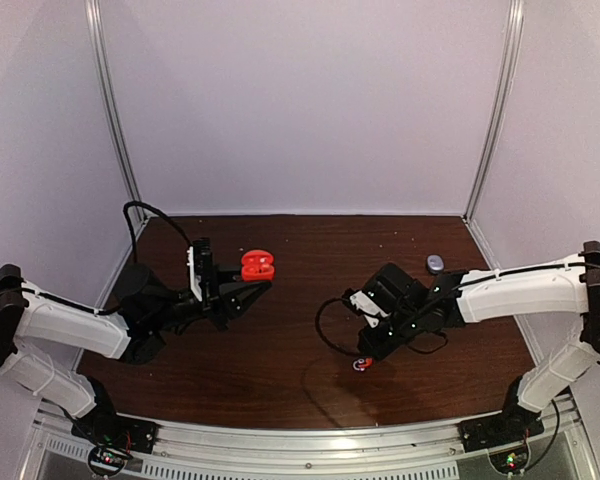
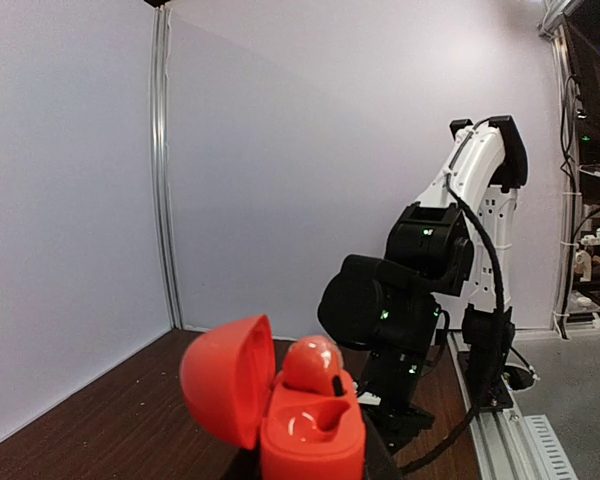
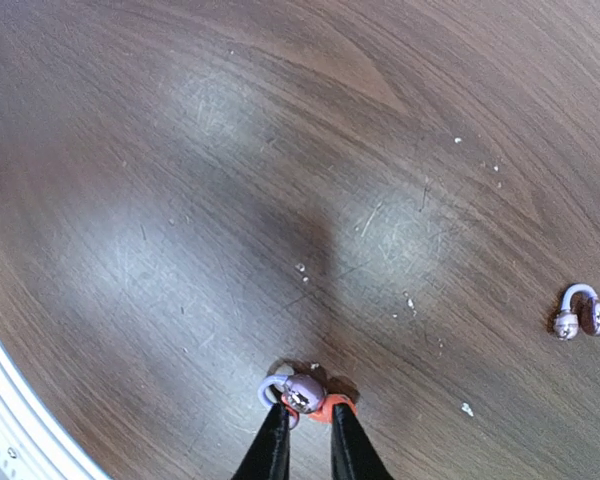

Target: Insert the wireless bluetooth earbuds into the charging case

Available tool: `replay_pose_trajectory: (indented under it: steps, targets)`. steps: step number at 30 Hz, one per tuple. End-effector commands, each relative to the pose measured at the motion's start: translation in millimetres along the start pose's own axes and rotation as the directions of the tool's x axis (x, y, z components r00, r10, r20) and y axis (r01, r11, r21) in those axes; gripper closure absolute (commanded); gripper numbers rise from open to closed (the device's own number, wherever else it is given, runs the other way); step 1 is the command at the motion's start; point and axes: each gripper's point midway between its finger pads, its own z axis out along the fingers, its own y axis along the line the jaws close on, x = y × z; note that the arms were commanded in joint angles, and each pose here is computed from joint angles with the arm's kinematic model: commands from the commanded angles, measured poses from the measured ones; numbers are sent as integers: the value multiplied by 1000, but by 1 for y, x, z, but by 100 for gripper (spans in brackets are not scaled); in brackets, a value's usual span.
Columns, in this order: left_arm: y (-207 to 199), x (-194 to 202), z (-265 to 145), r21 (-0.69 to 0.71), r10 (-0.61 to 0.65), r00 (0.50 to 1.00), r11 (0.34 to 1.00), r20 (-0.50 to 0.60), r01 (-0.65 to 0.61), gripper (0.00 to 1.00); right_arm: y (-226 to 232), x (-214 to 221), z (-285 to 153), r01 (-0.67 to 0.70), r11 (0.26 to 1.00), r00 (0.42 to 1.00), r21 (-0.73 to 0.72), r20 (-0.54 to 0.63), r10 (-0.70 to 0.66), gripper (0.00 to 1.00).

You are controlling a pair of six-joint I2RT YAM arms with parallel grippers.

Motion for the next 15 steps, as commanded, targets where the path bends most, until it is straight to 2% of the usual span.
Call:
replay_pose_trajectory:
  steps: [1,6,15]
  targets:
    - [3,-8,-4,-17,25,999,1000,22,-24,100,-1,-3,-1,-9,1000,1000,2,4,9,88]
    - [3,-8,-3,-16,28,999,999,24,-28,100,0,10,7,-17,1000,999,-7,-34,17,95]
    - [3,-9,-3,-15,26,999,1000,28,-26,100,6,24,17,-17,999,998,-45,-69,13,96]
